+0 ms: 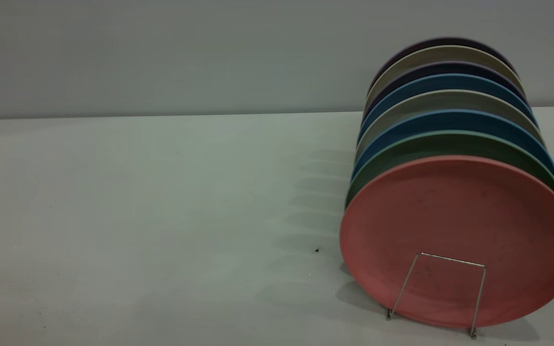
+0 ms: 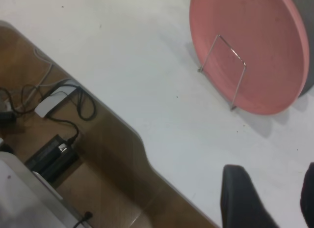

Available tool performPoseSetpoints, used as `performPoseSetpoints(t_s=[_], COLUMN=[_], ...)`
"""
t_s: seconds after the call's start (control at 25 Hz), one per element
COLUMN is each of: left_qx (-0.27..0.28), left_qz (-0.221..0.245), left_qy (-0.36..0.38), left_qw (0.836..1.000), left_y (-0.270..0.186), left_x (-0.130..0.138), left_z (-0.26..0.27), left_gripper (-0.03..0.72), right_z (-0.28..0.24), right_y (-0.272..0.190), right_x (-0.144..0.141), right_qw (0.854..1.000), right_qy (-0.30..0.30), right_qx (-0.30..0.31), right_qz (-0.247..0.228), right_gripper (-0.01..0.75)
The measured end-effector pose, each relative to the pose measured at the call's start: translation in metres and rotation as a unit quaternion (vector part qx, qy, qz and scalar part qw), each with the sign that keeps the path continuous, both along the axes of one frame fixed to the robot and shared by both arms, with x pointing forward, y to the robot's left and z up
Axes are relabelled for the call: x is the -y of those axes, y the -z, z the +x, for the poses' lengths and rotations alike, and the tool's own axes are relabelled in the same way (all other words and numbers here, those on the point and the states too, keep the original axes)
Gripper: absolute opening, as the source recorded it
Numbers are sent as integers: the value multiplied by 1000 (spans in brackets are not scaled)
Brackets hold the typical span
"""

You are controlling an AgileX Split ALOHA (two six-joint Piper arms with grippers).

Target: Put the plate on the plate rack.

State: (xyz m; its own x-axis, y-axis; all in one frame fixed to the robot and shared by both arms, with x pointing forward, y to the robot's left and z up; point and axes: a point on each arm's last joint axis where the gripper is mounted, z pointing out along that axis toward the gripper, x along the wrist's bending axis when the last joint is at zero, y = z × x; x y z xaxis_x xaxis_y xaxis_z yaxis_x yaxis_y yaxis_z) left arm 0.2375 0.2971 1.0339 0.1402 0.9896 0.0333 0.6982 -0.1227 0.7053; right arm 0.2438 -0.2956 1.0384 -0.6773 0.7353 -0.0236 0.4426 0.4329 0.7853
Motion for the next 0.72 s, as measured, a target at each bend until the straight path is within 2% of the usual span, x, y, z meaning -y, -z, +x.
performPoseSetpoints(t_s=[0.4, 0.6, 0.72], left_qx=[0, 3, 17], left_qz=[0, 0, -1], left_qy=[0, 0, -1], left_qw=[1000, 1000, 1000], left_y=[0, 0, 0], left_x=[0, 0, 0], left_z=[0, -1, -5], left_gripper=[487, 487, 487], right_z=[0, 1, 1], right_y=[0, 0, 0], right_x=[0, 1, 2], right_qw=[1000, 994, 983], right_qy=[9, 107, 183], right_qx=[0, 0, 0], right_qz=[0, 1, 1], right_gripper=[315, 315, 315])
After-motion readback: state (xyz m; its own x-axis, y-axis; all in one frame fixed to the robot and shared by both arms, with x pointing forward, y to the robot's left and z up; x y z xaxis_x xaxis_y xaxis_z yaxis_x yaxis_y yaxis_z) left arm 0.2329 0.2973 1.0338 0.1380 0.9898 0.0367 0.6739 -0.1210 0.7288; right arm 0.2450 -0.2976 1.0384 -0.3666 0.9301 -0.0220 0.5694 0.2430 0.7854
